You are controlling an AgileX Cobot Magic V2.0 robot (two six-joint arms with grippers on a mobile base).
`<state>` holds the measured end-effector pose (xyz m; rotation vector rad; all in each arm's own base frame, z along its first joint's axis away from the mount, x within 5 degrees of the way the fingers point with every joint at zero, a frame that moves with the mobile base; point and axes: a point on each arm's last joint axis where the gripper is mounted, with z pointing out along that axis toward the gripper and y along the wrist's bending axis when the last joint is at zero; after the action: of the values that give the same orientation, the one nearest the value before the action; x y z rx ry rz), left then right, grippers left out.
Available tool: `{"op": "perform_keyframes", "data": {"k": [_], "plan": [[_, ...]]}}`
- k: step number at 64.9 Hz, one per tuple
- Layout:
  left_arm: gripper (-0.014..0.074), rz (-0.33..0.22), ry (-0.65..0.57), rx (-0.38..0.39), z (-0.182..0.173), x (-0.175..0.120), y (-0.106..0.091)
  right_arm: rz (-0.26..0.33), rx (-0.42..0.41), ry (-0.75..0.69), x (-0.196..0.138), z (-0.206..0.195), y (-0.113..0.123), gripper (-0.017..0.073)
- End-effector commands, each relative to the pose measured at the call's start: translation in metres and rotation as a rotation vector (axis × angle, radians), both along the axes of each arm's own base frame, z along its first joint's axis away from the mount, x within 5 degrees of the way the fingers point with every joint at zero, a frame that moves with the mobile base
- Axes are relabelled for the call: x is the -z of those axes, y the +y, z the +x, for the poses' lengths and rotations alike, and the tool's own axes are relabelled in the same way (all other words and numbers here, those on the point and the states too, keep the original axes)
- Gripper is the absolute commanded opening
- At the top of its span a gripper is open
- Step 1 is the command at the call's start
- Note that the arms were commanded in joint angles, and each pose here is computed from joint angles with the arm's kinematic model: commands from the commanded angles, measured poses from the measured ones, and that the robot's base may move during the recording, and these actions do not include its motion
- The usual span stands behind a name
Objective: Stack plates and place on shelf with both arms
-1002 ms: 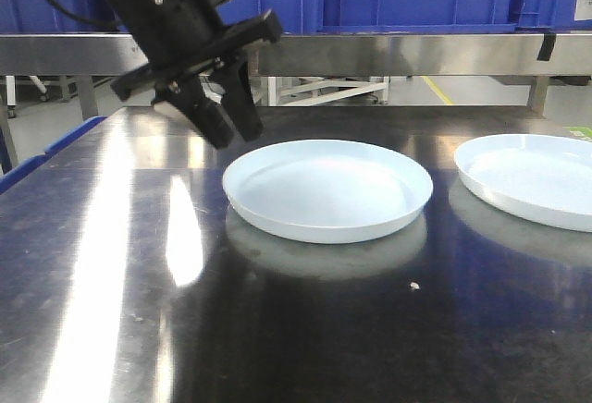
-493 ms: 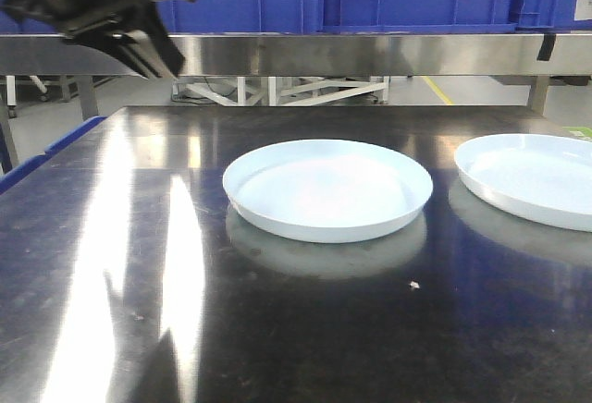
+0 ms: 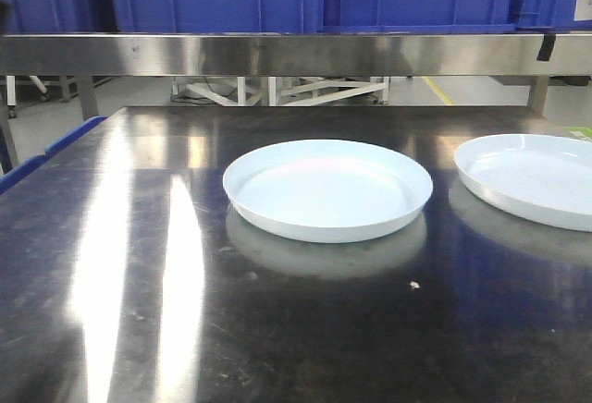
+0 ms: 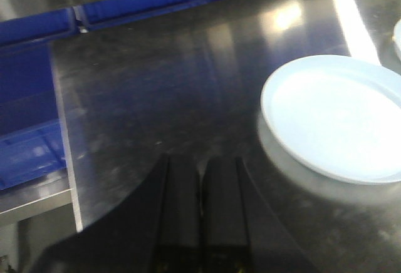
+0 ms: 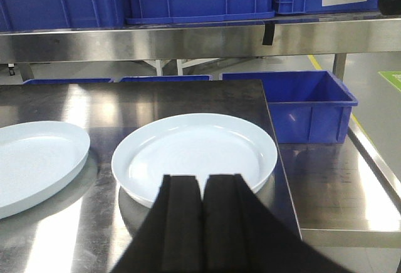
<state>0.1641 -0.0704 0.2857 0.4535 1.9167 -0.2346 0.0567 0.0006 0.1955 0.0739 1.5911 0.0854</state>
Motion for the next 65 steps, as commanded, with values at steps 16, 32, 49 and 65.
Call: {"op": "perform_keyframes", "data": {"k": [16,32,49,65], "plan": [[0.0082,-0.085,-0.25,-0.115,-0.049,-0.007,0.036,-0.009,0.003,-0.108,-0.009,-0.002,0.0,0.0047],[0.0083,-0.102,-0.367,-0.235,-0.071,-0.02,0.054,-0.009,0.003,-0.108,-0.009,-0.002,0.0,0.0047],[0.0082,-0.082,-0.376,-0.346,-0.071,-0.02,0.065,-0.009,0.003,-0.108,-0.009,-0.002,0.0,0.0047],[0.0082,-0.082,-0.376,-0.348,-0.071,-0.02,0.065,-0.01,0.004,-0.108,-0.009,-0.002,0.0,0.0047]]}}
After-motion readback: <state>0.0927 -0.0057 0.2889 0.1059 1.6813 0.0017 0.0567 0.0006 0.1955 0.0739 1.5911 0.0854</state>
